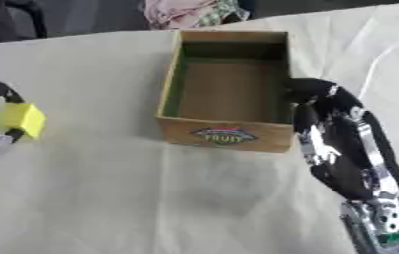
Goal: Pick up objects on the table and place them in the box.
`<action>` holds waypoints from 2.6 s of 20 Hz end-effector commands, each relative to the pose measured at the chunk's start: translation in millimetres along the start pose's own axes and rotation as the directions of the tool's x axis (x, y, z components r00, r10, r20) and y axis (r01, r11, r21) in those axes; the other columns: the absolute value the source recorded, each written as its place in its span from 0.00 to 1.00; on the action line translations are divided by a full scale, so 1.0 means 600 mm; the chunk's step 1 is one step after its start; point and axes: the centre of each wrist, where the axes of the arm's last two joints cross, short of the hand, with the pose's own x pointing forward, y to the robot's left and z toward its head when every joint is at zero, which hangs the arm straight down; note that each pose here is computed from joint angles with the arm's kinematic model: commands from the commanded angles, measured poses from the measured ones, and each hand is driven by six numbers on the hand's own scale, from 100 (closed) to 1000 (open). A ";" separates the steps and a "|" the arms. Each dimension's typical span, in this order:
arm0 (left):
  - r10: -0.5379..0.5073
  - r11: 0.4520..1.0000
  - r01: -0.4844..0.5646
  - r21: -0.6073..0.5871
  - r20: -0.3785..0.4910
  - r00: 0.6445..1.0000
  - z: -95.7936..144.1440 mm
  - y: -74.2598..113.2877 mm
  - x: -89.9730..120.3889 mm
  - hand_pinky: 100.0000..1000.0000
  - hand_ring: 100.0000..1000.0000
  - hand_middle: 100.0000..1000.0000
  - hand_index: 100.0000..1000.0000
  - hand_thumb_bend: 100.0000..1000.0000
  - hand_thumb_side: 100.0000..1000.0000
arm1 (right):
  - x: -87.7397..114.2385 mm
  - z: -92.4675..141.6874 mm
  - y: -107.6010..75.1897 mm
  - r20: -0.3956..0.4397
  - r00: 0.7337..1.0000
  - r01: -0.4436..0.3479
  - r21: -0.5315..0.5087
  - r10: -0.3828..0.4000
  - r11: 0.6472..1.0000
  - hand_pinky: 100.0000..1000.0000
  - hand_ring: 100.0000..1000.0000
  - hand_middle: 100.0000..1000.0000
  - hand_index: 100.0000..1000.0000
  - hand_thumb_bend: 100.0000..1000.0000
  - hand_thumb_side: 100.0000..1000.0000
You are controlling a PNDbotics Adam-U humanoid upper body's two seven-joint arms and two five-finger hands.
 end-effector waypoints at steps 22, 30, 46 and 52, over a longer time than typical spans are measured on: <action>-0.325 0.930 0.225 0.289 0.366 0.872 -0.206 0.114 0.341 0.57 0.38 0.33 0.52 0.07 0.18 | 0.015 -0.021 0.028 0.063 0.993 0.090 0.108 -0.098 0.990 0.82 0.84 0.55 0.75 0.00 0.41; -0.328 0.934 0.228 0.274 0.414 0.849 -0.237 0.042 0.367 0.68 0.62 0.61 0.78 0.53 0.44 | 0.017 -0.026 0.028 0.068 0.992 0.099 0.109 -0.107 0.989 0.81 0.84 0.55 0.75 0.00 0.41; 0.237 0.568 -0.672 0.474 0.688 0.686 0.020 0.117 0.267 0.52 0.55 0.59 0.83 0.32 0.70 | 0.015 -0.022 0.010 0.061 0.996 0.056 0.047 -0.059 0.997 0.81 0.84 0.55 0.75 0.00 0.41; 0.506 0.296 -0.831 0.471 0.661 0.554 0.043 -0.003 0.218 0.48 0.53 0.58 0.82 0.25 0.71 | 0.017 -0.025 0.006 0.072 0.996 0.045 0.037 -0.047 0.998 0.81 0.84 0.55 0.75 0.00 0.41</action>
